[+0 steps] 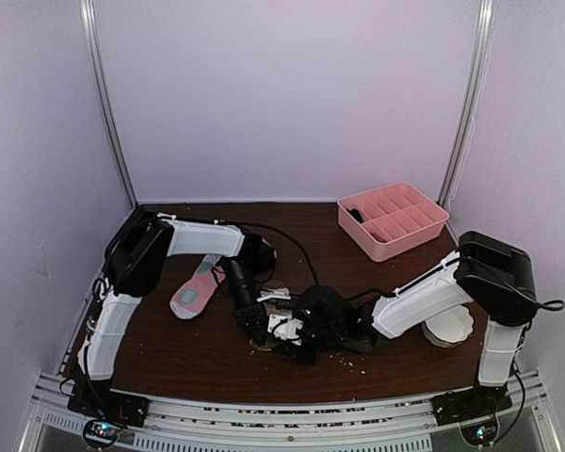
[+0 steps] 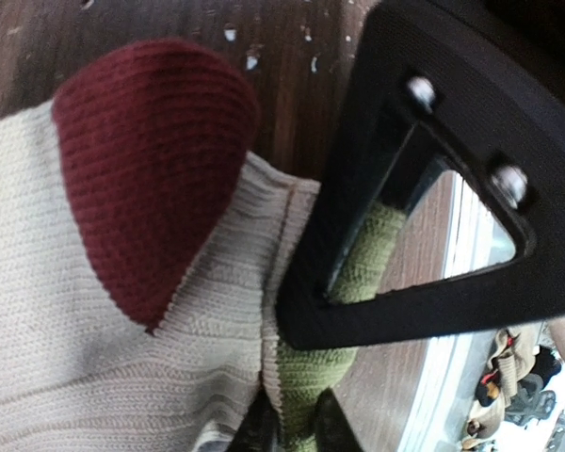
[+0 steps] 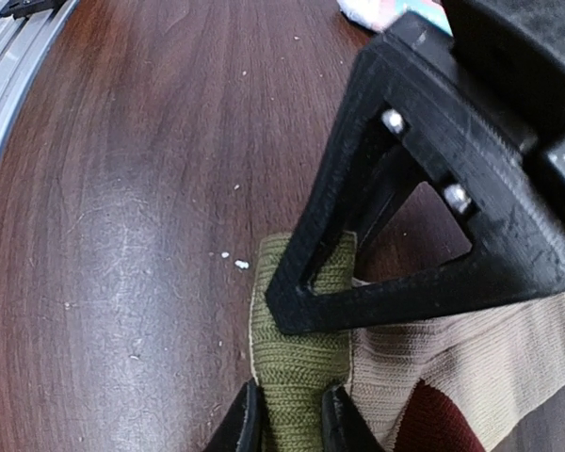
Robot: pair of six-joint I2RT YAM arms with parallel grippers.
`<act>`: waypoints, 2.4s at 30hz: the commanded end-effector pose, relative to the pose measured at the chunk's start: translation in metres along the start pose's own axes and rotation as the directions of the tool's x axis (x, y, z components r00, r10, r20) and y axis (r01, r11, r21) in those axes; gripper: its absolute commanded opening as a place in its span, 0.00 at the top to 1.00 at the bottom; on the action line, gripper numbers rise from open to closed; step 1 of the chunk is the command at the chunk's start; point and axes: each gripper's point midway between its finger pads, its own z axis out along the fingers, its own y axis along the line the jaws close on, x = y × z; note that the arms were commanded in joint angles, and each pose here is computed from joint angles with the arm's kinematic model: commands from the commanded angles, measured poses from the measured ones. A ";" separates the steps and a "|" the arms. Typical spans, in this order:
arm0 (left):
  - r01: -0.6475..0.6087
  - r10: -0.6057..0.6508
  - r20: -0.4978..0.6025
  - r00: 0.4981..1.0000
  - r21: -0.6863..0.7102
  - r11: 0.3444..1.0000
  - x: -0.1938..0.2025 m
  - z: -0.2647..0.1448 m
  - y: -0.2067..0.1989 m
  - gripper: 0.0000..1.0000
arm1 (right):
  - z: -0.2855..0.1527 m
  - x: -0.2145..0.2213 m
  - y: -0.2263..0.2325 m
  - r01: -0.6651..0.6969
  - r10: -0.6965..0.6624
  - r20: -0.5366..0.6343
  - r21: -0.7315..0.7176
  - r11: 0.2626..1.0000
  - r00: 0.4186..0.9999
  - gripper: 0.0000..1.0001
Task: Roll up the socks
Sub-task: Roll the sock at the center of the board.
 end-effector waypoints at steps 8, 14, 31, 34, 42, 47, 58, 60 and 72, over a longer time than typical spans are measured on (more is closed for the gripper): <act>-0.069 0.089 0.084 0.993 -0.216 0.974 -0.015 -0.045 0.022 0.14 | 0.007 0.075 0.028 -0.146 0.119 -0.220 -0.111 0.983 0.968 0.94; 0.018 0.137 0.198 0.971 -0.627 0.779 -0.015 -0.128 0.039 0.02 | 0.002 0.084 0.041 -0.226 0.195 -0.199 -0.147 0.963 0.960 0.99; -0.400 0.511 -0.065 0.857 -0.711 0.579 0.025 -0.083 -0.032 0.36 | 0.011 0.097 0.033 -0.619 0.565 -0.276 -0.174 0.766 0.778 1.00; -0.449 0.573 -0.013 0.819 -0.637 0.627 0.022 -0.061 -0.048 0.38 | 0.011 0.106 0.024 -0.730 0.672 -0.298 -0.163 0.664 0.678 1.00; -0.513 0.614 -0.034 0.788 -0.587 0.626 -0.009 -0.043 -0.046 0.50 | 0.011 0.121 0.022 -0.829 0.761 -0.338 -0.134 0.543 0.553 1.00; -0.535 0.613 -0.062 0.788 -0.563 0.630 -0.021 -0.031 -0.033 0.58 | 0.009 0.127 0.023 -0.840 0.770 -0.348 -0.112 0.531 0.534 1.00; -0.532 0.567 -0.120 0.815 -0.543 0.650 -0.023 -0.012 -0.009 0.62 | 0.007 0.128 0.024 -0.842 0.774 -0.344 -0.116 0.527 0.532 1.00; -0.534 0.563 -0.130 0.816 -0.541 0.649 -0.024 -0.009 -0.006 0.64 | 0.007 0.125 0.023 -0.841 0.775 -0.337 -0.122 0.527 0.534 1.00; -0.518 0.513 -0.166 0.842 -0.514 0.684 -0.006 0.003 0.002 1.00 | 0.006 0.110 0.018 -0.839 0.784 -0.300 -0.154 0.522 0.543 0.91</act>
